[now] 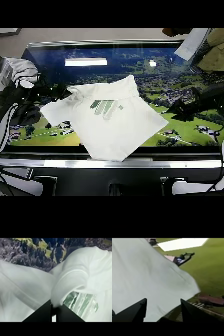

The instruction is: Fold the clothes and pants, and hang the long-sleeved shirts on hangers.

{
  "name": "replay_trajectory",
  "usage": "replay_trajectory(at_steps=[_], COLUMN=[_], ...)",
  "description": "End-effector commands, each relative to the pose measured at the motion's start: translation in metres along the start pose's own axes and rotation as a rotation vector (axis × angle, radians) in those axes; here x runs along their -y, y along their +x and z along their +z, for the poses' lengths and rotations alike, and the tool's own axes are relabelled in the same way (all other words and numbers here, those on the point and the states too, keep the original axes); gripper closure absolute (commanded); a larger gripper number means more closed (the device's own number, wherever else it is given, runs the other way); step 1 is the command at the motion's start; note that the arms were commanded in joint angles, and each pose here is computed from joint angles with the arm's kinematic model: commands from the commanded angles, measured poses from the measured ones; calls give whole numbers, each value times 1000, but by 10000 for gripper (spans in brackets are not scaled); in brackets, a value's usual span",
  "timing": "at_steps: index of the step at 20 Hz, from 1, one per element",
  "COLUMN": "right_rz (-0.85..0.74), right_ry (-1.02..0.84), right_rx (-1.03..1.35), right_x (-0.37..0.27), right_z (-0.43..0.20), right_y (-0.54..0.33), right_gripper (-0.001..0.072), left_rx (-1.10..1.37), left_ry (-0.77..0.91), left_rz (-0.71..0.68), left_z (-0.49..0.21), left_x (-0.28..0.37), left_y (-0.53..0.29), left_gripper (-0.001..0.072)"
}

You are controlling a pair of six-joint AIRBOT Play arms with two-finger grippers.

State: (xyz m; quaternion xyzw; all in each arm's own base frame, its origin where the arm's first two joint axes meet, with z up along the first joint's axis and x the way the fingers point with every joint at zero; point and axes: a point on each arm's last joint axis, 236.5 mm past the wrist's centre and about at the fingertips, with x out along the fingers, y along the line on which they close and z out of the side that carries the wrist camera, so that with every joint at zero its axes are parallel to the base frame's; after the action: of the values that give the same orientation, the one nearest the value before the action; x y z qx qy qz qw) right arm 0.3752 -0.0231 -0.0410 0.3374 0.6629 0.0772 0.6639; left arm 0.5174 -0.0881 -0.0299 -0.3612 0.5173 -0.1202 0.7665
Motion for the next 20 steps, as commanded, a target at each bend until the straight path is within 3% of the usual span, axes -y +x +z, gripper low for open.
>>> replay_trajectory(at_steps=[1,7,9,11,13,16,20], right_rz=[-42,-58,-72,-87,-85,-110,-213], right_ry=[33,57,32,-6,-38,-23,-27], right_rx=[16,19,27,56,80,187,576], right_x=[29,39,35,26,12,-1,-30], right_z=[-7,-13,-13,-6,0,37,141], right_y=[20,42,52,60,66,36,-78], right_gripper=[214,246,291,419,676,682,680], left_rx=[-2,-2,-2,-3,-20,-82,-176], left_ry=[2,1,1,1,1,-6,-14], left_rz=[3,3,3,3,0,-4,4], left_z=[0,0,0,0,-4,-17,-38], left_x=[-1,-1,-1,-1,-1,-3,-9], left_y=[0,0,0,0,0,-4,-9], left_gripper=[689,689,689,688,688,689,689])
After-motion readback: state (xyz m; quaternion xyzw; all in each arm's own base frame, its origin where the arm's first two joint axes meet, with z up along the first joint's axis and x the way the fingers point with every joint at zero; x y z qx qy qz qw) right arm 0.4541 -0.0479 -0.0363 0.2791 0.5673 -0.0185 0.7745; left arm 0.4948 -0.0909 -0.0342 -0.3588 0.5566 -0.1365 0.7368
